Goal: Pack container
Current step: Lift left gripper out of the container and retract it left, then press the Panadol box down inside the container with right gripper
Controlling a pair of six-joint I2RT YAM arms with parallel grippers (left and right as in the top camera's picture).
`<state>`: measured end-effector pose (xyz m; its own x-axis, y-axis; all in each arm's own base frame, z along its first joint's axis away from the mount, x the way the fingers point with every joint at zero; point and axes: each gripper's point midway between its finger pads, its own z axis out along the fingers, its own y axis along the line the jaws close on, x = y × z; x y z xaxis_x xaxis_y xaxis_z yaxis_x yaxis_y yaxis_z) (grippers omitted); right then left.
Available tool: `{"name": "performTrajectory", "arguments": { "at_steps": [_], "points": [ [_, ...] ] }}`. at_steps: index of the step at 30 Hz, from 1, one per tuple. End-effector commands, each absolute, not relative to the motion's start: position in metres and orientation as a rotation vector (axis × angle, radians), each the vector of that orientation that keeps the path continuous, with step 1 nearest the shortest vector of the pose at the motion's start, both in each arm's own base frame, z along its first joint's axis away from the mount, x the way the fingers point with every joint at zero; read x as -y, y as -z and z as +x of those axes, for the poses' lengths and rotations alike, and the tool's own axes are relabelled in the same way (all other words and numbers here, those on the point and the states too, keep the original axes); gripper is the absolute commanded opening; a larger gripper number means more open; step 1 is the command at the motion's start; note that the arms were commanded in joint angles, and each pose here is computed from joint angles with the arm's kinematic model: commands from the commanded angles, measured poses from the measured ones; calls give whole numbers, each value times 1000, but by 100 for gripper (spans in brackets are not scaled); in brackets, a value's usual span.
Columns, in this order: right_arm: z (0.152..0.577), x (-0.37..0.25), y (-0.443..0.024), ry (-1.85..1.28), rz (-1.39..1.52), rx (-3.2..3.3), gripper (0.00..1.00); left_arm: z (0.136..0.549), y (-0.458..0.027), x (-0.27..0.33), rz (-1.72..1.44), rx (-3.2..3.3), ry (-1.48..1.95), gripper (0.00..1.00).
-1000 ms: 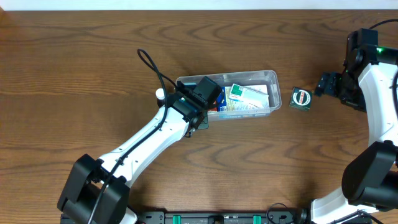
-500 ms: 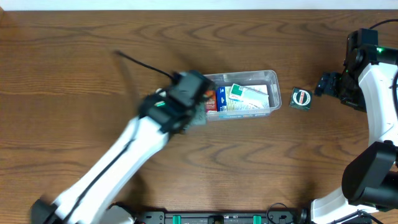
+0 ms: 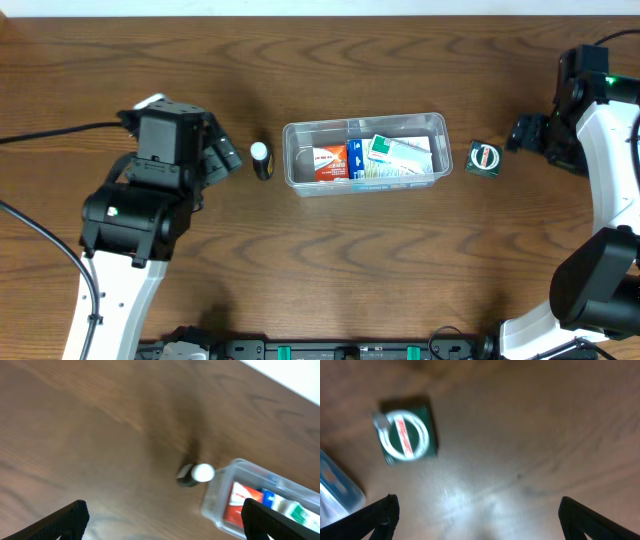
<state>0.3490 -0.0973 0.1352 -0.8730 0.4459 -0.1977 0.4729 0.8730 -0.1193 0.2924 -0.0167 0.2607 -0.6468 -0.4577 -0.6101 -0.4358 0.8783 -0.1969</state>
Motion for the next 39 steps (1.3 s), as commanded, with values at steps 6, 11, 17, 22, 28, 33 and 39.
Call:
{"name": "performTrajectory", "arguments": {
  "at_steps": [6,11,17,22,28,33,39],
  "points": [
    [368,93,-146,145,714,-2785,99,285,-252,2,-686,-2397,-30,98],
    [380,32,-150,-323,405,-2827,86,286,-252,2,-686,-2397,-30,98],
    [380,-34,-156,-357,-2,-2856,8,286,-252,2,-686,-2397,-30,98],
    [391,-85,-171,-59,-331,-2772,1,285,-252,2,-686,-2397,-30,98],
    [388,-162,-192,135,-871,-2533,1,285,-252,2,-686,-2397,-30,98],
    [378,-191,-186,92,-891,-2531,1,286,-252,2,-686,-2397,-31,98],
    [367,-186,-151,18,-916,-2681,1,286,-252,2,-686,-2397,-30,98]
  ]
}}
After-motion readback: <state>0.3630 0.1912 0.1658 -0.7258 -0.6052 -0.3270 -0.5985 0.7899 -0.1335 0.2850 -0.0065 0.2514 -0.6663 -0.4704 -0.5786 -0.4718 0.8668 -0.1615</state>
